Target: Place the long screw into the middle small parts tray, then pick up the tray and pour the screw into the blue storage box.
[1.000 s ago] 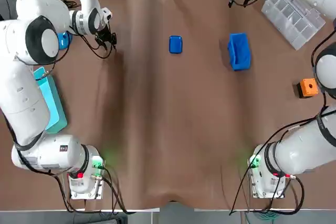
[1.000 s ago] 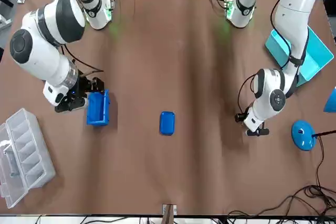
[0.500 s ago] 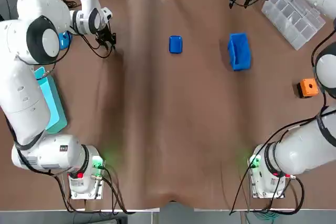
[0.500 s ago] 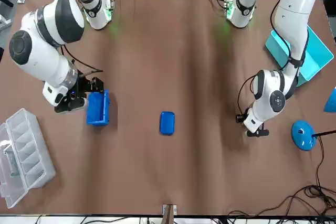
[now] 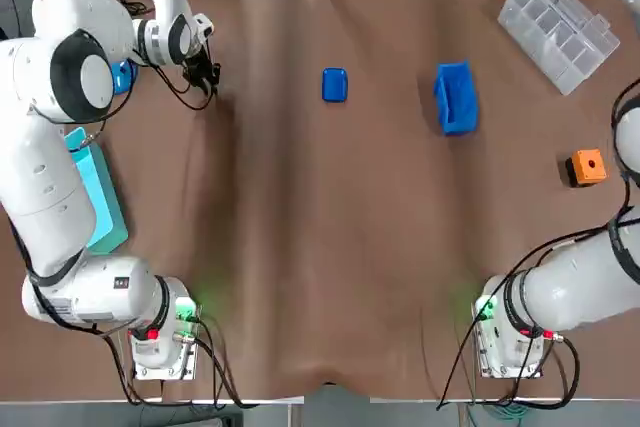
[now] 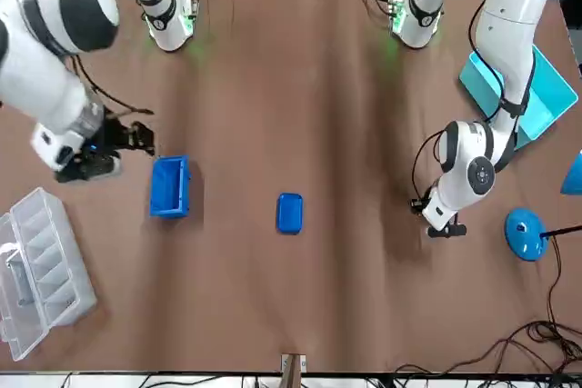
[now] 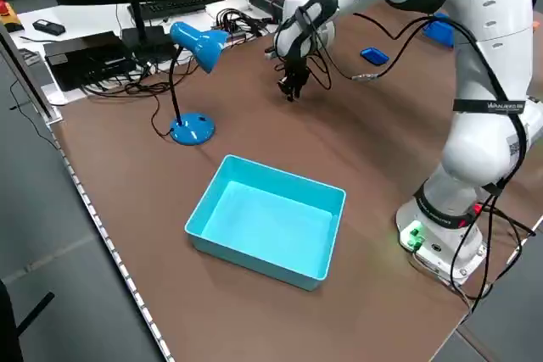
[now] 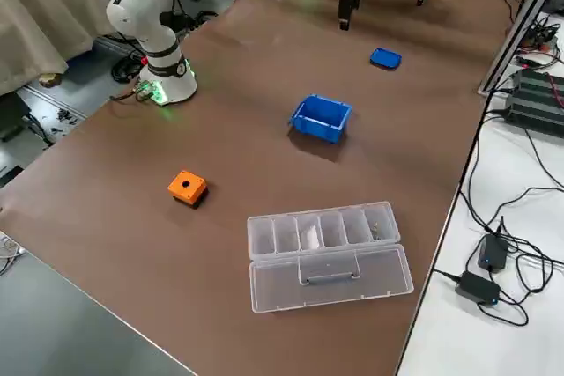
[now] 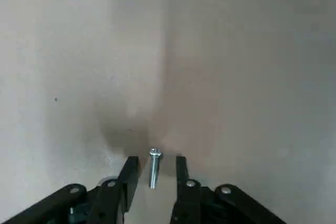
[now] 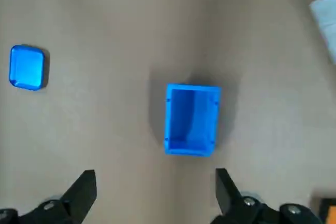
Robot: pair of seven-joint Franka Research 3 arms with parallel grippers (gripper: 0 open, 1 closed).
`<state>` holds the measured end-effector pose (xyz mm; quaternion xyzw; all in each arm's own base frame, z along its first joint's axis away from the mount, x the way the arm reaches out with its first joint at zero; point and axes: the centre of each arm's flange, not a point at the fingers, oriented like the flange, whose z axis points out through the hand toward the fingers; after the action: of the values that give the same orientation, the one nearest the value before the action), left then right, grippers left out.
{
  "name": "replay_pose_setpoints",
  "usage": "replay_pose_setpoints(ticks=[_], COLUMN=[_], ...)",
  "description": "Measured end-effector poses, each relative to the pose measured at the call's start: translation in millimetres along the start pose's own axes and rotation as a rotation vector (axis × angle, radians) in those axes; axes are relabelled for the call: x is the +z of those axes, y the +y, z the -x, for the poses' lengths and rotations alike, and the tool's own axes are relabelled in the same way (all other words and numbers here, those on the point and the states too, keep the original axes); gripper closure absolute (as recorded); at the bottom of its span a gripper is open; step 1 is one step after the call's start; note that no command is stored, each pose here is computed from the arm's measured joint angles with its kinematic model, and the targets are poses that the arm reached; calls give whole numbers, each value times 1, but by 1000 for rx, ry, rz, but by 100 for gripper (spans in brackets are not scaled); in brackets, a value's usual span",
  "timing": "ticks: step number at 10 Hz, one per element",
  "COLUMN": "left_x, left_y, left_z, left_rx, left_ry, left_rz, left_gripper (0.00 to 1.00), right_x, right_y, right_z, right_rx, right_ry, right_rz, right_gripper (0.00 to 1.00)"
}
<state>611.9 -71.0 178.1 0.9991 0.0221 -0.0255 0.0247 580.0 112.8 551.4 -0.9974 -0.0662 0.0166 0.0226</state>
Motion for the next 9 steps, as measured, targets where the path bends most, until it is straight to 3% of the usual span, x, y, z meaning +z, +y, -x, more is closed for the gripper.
replay_pose_setpoints(ticks=[3, 7, 9], left_x=[0, -1, -2], left_y=[-1, -3, -3], left_z=[0, -1, -1], left_rx=[-1, -3, -2], left_ry=[1, 1, 4], left_rz=[-1, -3, -3], left_gripper=[70, 91, 93], right_x=[-18, -28, -29], right_y=[28, 28, 28], right_z=[5, 3, 3], right_rx=[39, 38, 38], right_ry=[9, 30, 31], right_rz=[3, 2, 4], right_gripper=[0, 0, 0])
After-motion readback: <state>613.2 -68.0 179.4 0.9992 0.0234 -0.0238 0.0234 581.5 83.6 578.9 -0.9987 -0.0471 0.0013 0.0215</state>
